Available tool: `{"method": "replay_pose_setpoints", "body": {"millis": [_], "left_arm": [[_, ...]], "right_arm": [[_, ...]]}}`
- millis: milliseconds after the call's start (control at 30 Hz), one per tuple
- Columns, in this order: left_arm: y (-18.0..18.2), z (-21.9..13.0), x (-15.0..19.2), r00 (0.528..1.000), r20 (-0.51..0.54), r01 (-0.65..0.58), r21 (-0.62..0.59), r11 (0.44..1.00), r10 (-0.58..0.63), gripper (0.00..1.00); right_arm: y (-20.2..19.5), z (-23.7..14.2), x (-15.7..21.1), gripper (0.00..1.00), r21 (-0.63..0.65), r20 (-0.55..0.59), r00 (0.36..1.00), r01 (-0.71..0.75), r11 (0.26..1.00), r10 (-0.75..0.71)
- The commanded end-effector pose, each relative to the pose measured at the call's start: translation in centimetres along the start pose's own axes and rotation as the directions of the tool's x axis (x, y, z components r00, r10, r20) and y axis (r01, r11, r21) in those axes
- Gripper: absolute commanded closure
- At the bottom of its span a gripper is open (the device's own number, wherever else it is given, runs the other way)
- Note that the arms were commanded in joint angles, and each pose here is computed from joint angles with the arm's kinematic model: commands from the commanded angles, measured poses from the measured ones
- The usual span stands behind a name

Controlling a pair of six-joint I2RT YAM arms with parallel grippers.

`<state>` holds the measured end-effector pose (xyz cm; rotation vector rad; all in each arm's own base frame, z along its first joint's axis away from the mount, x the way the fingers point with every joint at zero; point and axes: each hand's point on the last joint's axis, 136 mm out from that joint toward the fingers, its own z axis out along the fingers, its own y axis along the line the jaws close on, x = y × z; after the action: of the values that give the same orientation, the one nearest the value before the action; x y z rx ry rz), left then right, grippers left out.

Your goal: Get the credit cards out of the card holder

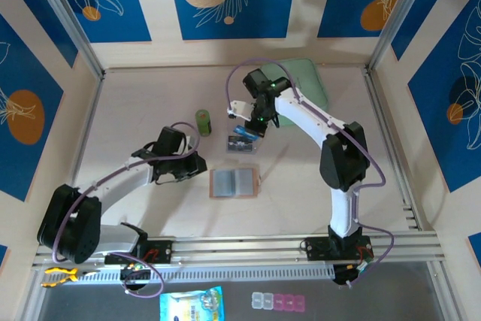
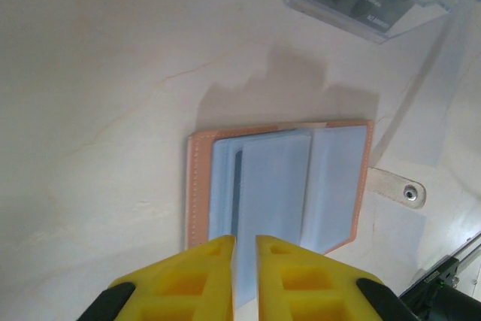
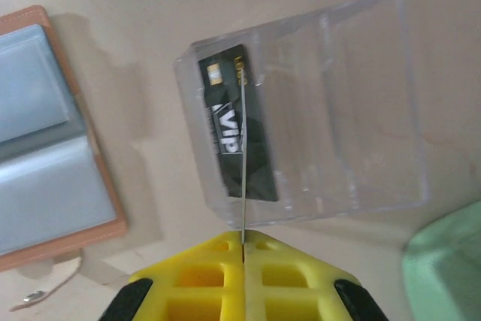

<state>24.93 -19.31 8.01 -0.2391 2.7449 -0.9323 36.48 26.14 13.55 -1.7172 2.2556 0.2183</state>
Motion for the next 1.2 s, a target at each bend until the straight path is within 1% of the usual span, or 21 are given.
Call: {"method": "replay_pose_setpoints", "body": {"millis": [0,267,533,700,1000,1067,1167], "left_arm": [[0.6,-0.5,0.5,1.000,-0.014,-0.001,0.003,1.000,0.001,0.86],[1.2,-0.9,0.4,1.000,-0.020,0.008,0.001,1.000,-0.008,0.86],[2.2,-1.1,0.9,0.999,-0.017,0.028,-0.006,1.000,-0.029,0.86],[2.4,-1.3,0.9,0.999,-0.014,0.032,-0.008,0.999,-0.032,0.86],[2.9,-1.8,1.2,0.999,-0.007,0.039,-0.014,0.999,-0.039,0.86],[2.9,-1.9,1.2,0.999,-0.005,0.040,-0.013,0.999,-0.040,0.86],[2.9,-1.9,1.1,0.999,-0.004,0.040,-0.015,0.999,-0.040,0.86]], "right_arm": [[-0.1,-0.6,-0.3,1.00,-0.054,-0.004,0.998,0.070,0.996,-0.070],[-1.5,0.6,-1.5,1.00,-0.131,0.001,0.994,0.108,0.985,-0.109],[-0.7,1.7,-1.4,1.00,-0.253,-0.023,0.994,0.096,0.963,-0.105],[-0.8,3.2,-0.5,1.00,-0.264,-0.064,0.992,0.088,0.961,-0.109],[-0.5,4.7,-0.1,1.00,-0.299,-0.072,0.991,0.086,0.950,-0.113],[-0.4,4.9,-0.1,0.97,-0.306,-0.072,0.991,0.087,0.948,-0.114],[-0.9,4.9,-0.2,0.85,-0.288,-0.072,0.991,0.084,0.954,-0.109]]}}
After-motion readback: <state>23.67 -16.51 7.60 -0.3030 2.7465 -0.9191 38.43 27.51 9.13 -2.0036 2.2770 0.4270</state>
